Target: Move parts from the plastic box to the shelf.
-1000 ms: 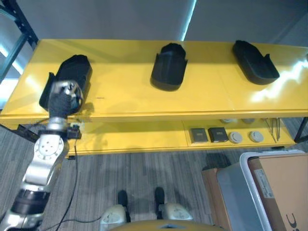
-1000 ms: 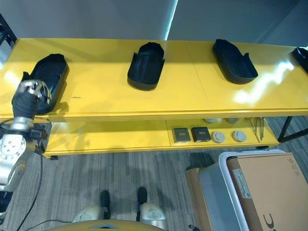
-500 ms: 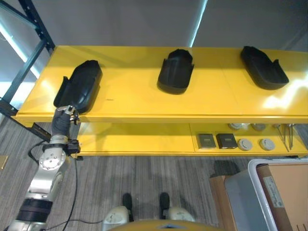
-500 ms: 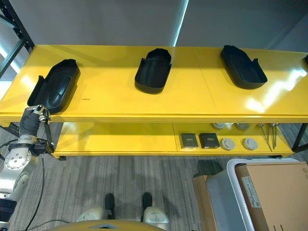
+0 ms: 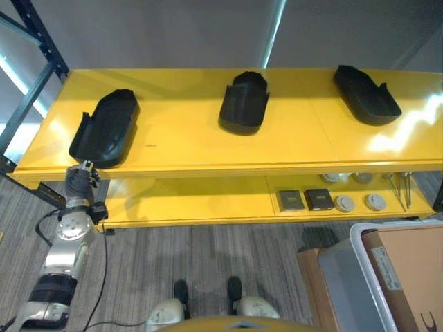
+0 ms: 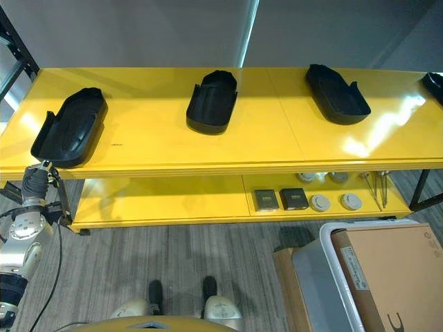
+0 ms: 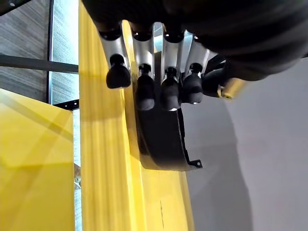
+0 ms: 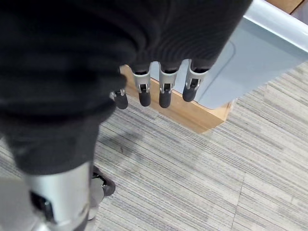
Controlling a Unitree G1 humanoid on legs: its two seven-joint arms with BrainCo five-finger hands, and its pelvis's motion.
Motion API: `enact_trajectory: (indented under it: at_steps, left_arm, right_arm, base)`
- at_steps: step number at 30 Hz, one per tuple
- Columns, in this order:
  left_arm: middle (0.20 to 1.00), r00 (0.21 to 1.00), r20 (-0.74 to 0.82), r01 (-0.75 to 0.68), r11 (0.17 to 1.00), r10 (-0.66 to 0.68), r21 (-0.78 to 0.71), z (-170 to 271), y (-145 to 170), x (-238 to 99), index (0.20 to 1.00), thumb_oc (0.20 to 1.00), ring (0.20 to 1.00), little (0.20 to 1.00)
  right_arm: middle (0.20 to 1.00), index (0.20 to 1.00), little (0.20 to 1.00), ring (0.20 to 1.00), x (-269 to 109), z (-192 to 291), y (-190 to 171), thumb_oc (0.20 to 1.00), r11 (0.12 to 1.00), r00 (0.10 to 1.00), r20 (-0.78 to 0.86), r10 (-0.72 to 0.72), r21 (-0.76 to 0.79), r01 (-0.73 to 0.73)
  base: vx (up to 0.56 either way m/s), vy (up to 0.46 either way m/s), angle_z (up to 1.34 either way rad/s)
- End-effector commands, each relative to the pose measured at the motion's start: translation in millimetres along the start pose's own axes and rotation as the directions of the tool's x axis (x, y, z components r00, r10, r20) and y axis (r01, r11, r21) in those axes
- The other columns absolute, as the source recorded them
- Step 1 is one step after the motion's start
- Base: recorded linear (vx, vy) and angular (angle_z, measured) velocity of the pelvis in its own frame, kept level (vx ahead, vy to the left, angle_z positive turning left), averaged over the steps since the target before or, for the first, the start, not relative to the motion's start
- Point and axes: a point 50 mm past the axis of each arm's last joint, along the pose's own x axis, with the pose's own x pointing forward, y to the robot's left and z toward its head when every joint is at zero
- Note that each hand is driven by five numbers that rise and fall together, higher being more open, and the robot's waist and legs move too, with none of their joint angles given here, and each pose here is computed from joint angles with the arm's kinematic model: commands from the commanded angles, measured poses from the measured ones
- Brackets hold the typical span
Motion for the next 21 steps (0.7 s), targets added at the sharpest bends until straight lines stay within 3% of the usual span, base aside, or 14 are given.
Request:
enact_trajectory:
  at_steps: [1, 21]
  left_arm:
    - [0.2, 0.986, 0.163, -0.037, 0.999, 0.035, 0.011, 36, 3, 18, 0.2, 0.2, 0.2, 0.2]
    - [0.2, 0.957, 0.289, -0.063, 0.995, 0.037, 0.08, 88, 18, 47, 0.2, 0.2, 0.2, 0.2]
  right_arm:
    - [1.0, 1.0, 1.0, 1.0, 0, -7, -4, 1.0, 0.993, 1.0, -0.006, -0.006, -0.116, 0.005]
    - [1.0, 1.0, 1.0, 1.0, 0, 3, -7, 1.0, 0.983, 0.999, 0.032, 0.022, -0.185, -0.016]
  base:
    - [0.02, -0.004, -0.12]
    - [0.01, -0.014, -0.01]
